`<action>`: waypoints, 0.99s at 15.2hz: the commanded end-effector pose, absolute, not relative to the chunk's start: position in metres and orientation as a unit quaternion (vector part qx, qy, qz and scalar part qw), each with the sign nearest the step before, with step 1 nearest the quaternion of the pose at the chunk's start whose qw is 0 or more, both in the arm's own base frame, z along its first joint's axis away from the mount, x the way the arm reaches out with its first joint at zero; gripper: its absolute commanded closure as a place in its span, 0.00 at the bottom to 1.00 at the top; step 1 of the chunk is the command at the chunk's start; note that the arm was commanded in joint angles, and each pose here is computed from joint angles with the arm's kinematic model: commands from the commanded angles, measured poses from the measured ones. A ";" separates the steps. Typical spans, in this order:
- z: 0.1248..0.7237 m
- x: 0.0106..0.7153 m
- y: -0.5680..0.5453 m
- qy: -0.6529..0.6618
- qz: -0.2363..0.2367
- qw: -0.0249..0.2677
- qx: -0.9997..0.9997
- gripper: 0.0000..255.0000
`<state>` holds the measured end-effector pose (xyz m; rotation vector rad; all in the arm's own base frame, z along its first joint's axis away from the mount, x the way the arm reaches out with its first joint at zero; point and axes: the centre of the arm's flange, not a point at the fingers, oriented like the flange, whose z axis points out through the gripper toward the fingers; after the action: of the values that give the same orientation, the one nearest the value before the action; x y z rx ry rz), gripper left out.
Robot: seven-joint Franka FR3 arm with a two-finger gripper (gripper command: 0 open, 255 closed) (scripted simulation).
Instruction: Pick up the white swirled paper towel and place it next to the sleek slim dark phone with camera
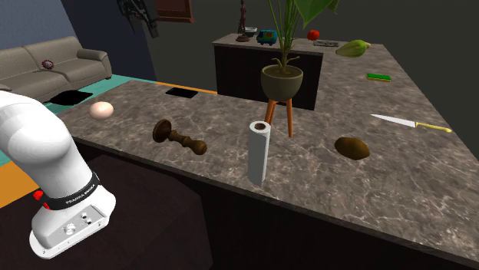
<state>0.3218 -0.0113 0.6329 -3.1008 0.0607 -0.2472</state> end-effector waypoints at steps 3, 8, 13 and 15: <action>0.621 0.328 -0.033 0.022 -0.076 0.012 -0.997 0.00; 0.591 0.343 -0.088 0.029 -0.068 0.006 -0.997 0.00; 0.561 0.356 -0.144 0.036 -0.060 -0.001 -0.998 0.00; 0.550 0.361 -0.166 0.039 -0.057 -0.004 -0.998 0.00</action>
<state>0.3564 -0.1574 0.5561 -3.1380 0.1205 -0.1828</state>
